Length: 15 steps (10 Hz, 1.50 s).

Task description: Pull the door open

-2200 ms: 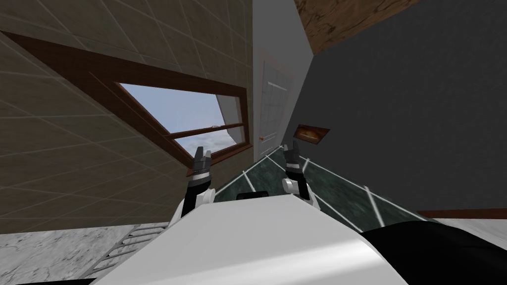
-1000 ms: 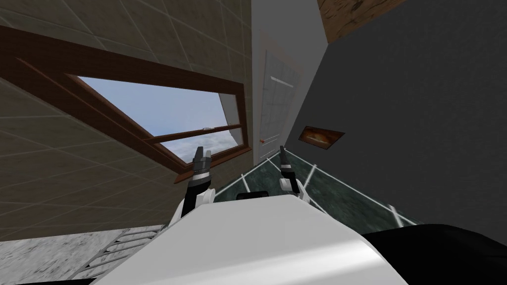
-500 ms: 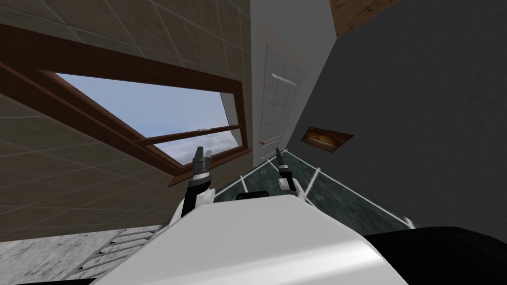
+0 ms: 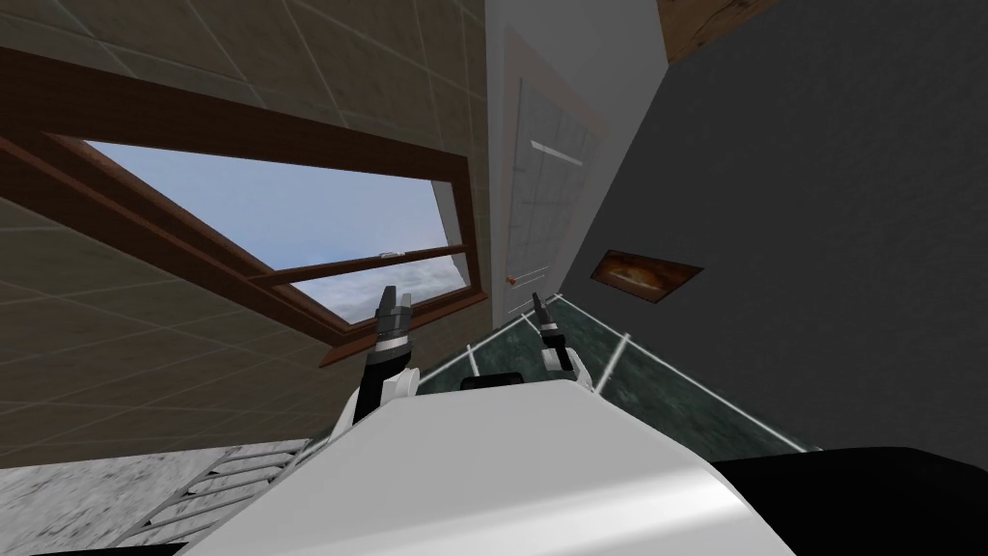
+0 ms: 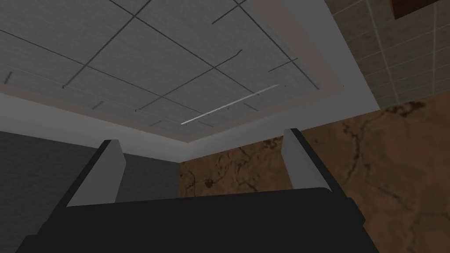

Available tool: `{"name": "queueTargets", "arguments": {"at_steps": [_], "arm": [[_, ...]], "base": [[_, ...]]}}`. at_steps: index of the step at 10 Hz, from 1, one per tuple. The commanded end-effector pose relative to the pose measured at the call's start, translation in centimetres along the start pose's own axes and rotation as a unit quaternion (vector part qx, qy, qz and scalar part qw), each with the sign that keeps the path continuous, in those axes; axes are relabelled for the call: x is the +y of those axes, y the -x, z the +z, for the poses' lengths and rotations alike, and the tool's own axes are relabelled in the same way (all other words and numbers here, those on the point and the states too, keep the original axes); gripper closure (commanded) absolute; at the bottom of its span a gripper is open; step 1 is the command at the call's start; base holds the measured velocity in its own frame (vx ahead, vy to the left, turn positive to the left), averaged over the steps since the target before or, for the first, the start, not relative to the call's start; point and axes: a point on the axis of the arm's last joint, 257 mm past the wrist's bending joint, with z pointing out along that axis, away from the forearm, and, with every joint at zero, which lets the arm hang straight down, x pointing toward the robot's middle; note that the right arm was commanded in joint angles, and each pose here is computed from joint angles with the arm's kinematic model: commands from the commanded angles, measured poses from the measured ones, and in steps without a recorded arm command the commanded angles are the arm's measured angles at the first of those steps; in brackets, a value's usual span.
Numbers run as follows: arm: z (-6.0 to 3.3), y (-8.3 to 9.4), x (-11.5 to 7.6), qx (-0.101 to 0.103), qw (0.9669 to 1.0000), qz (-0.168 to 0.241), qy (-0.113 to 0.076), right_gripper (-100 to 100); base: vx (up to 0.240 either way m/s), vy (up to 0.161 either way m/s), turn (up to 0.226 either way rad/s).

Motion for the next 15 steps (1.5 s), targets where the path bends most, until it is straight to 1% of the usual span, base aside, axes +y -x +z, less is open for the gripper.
{"name": "queueTargets", "arguments": {"at_steps": [1,3,4,7,10,13,15], "arm": [[-0.18,-1.3,-0.7,0.013,0.9995,-0.029,-0.004,-100],[-0.36,-2.8,-1.7,0.028,0.9976,-0.063,-0.008,-100],[-0.57,-3.7,-2.3,0.038,0.9961,-0.079,-0.011,-100],[-0.93,-5.9,-3.5,0.061,0.9898,-0.128,-0.012,-100],[-1.72,-8.5,-5.0,0.089,0.9810,-0.172,-0.015,-100],[-2.43,-10.8,-6.0,0.114,0.9705,-0.212,-0.014,-100],[-2.95,-12.4,-6.5,0.131,0.9628,-0.236,-0.011,-100]], "base": [[0.083,-0.086,0.076],[0.097,-0.116,0.061],[0.098,-0.114,0.079],[0.078,-0.093,0.072],[0.080,-0.094,0.062],[0.086,-0.090,0.069],[0.073,-0.111,0.063]]}}
